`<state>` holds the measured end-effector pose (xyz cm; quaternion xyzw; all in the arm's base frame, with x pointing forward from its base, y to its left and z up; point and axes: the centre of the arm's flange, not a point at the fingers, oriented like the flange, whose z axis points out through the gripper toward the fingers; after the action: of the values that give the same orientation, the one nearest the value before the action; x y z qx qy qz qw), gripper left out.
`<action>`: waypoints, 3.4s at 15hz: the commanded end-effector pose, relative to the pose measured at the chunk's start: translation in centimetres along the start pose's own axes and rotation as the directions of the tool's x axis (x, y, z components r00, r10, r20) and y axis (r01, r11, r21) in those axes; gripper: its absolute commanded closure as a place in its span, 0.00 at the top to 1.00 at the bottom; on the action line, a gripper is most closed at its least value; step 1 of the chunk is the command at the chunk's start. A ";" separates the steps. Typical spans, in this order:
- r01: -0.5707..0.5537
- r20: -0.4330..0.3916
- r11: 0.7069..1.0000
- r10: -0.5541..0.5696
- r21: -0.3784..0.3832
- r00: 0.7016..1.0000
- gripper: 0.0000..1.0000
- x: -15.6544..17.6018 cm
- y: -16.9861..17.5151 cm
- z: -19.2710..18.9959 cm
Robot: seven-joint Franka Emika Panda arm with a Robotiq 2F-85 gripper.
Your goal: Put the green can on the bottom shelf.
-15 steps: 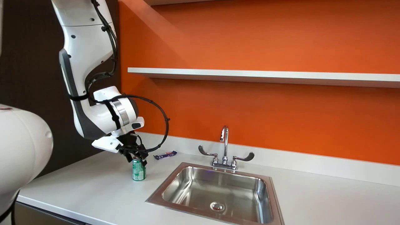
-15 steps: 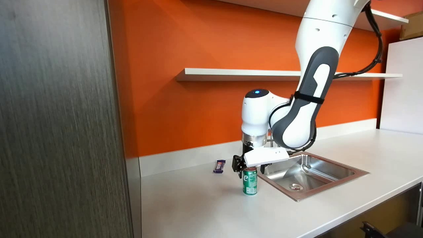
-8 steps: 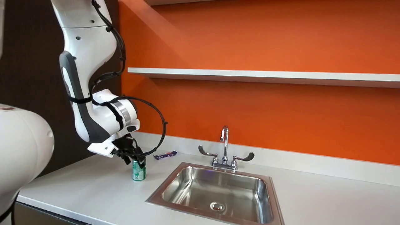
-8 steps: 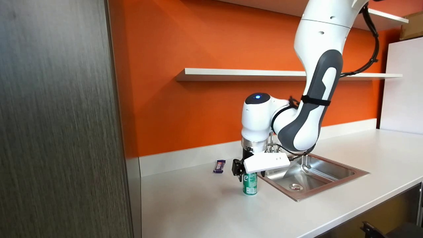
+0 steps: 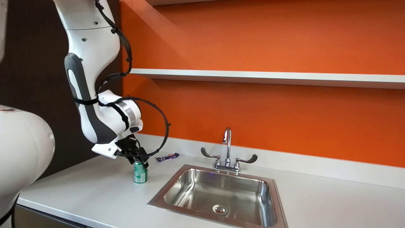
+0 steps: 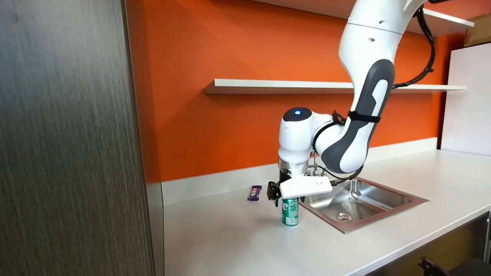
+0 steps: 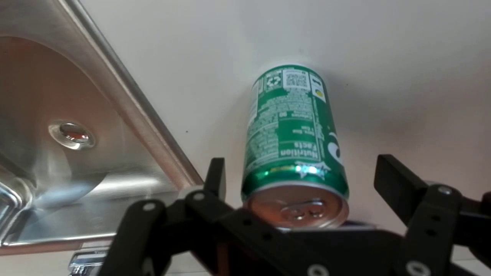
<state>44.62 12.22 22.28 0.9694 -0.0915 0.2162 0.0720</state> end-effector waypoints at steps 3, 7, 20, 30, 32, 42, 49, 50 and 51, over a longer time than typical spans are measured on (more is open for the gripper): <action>-0.017 -0.037 1.000 0.017 -0.003 0.999 1.00 0.9 -0.5 1.2; -0.011 -0.023 1.000 0.011 -0.006 1.000 1.00 0.7 -0.5 1.6; -0.016 -0.004 1.000 0.016 -0.005 1.000 0.38 1.3 -0.2 0.8; -0.021 0.042 0.999 0.019 0.036 0.999 0.38 1.9 -0.5 -6.5; -0.026 0.051 0.999 0.024 0.046 0.998 0.38 2.1 -0.5 -8.3; 0.006 -0.001 1.000 -0.006 0.009 1.000 0.38 5.4 -0.2 -21.7; 0.036 -0.164 0.998 -0.043 -0.041 0.986 0.38 8.8 -0.3 -33.4; 0.036 -0.190 0.998 -0.045 -0.050 0.981 0.38 9.5 -0.3 -35.1; 0.038 -0.213 0.998 -0.048 -0.053 0.976 0.38 10.0 -0.3 -36.4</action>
<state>38.85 17.33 53.92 0.9501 -0.0760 0.2890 0.0897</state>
